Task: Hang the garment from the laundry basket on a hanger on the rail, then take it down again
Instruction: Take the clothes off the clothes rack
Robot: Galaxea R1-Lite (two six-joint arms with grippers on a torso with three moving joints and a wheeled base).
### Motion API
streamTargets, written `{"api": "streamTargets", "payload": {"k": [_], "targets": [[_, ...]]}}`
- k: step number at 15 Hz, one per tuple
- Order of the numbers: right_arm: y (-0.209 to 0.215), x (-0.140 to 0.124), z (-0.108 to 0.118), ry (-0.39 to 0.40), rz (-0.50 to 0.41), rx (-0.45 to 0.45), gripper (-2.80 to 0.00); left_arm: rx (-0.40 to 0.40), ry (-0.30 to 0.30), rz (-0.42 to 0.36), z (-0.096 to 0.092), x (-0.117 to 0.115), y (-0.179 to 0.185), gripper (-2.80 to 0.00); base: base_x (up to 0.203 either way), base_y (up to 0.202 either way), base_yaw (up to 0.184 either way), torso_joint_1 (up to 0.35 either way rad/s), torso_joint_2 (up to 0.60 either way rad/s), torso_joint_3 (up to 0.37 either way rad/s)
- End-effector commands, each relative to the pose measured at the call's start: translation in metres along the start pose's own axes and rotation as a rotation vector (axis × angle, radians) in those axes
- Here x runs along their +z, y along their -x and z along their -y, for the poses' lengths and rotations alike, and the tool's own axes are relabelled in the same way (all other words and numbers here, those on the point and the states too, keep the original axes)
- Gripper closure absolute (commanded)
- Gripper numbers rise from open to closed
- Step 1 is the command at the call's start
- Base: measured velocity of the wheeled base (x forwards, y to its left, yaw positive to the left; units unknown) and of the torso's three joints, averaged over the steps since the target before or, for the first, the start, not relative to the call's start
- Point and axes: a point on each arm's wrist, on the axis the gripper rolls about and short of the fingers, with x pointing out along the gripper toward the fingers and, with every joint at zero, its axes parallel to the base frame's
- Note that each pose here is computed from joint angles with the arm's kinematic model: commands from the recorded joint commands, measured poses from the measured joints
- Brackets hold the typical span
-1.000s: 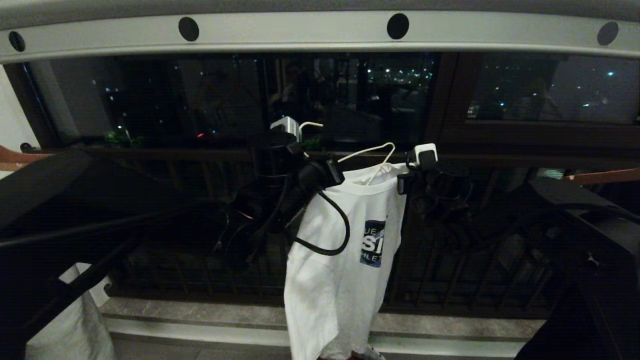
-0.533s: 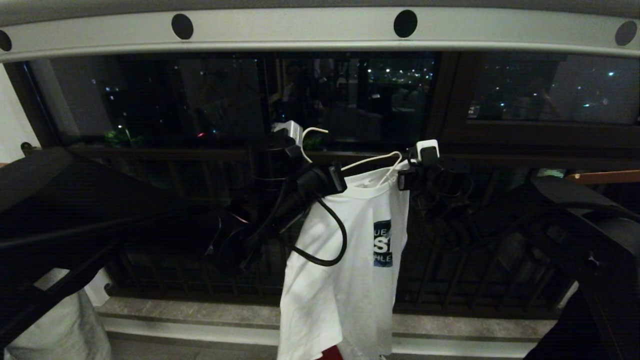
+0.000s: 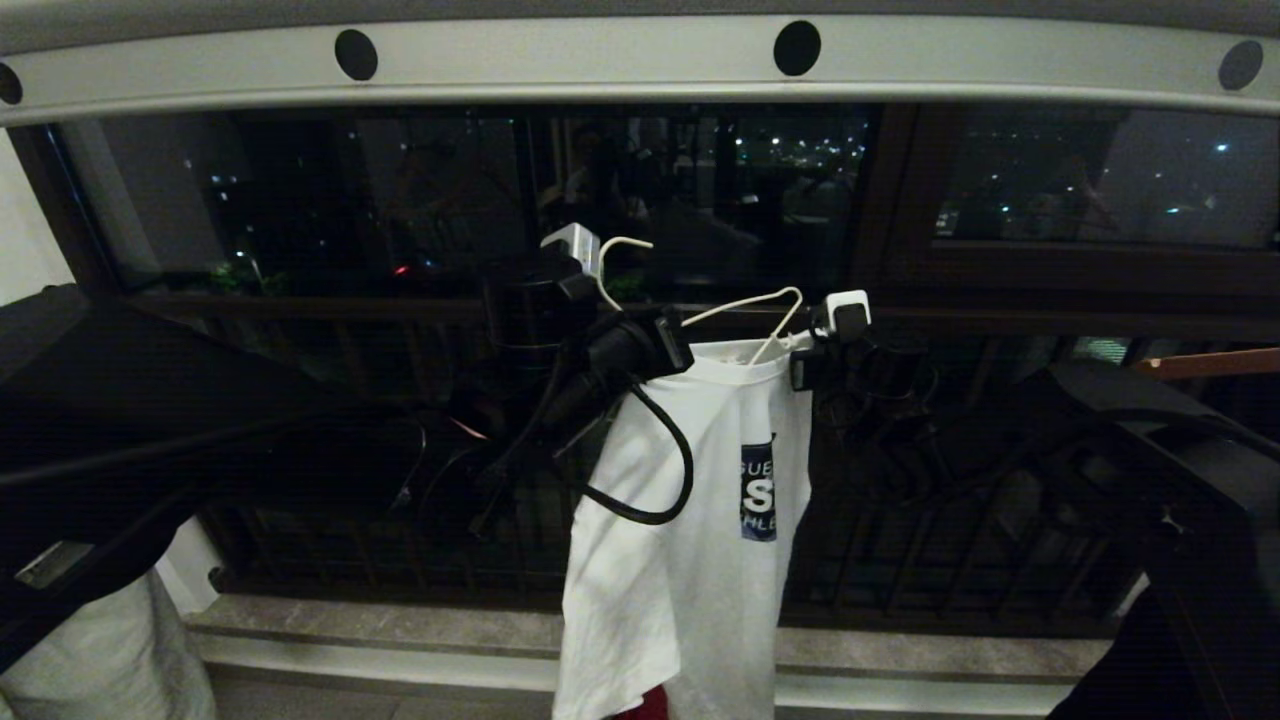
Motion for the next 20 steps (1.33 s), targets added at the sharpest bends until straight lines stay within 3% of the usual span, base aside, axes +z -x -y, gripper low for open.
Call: {"api": "streamTargets", "payload": {"k": [1,8,13,16,20], "targets": [[0.004,-0.005,-0.01,0.003,-0.006,0.02,0.0,-0.003,0.006,0.007,0.001,0.001,0.001,0.0,0.0,0.0,0.0,0.0,0.0,0.0],[0.028,-0.001,-0.044,-0.006,0.007,0.094,0.0,0.024,0.007,-0.013,-0.008,-0.016,-0.014,0.0,0.0,0.0,0.0,0.0,0.0,0.0],[0.03,-0.001,-0.048,-0.007,0.007,0.098,0.0,0.041,-0.022,0.106,-0.029,-0.046,-0.04,0.0,0.0,0.0,0.0,0.0,0.0,0.0],[0.032,0.001,-0.049,-0.01,0.009,0.102,0.0,0.048,-0.048,0.113,-0.038,-0.061,-0.047,0.0,0.0,0.0,0.0,0.0,0.0,0.0],[0.038,-0.002,-0.058,-0.007,0.004,0.12,0.0,0.033,-0.109,0.177,-0.046,-0.065,-0.052,0.0,0.0,0.0,0.0,0.0,0.0,0.0]]}}
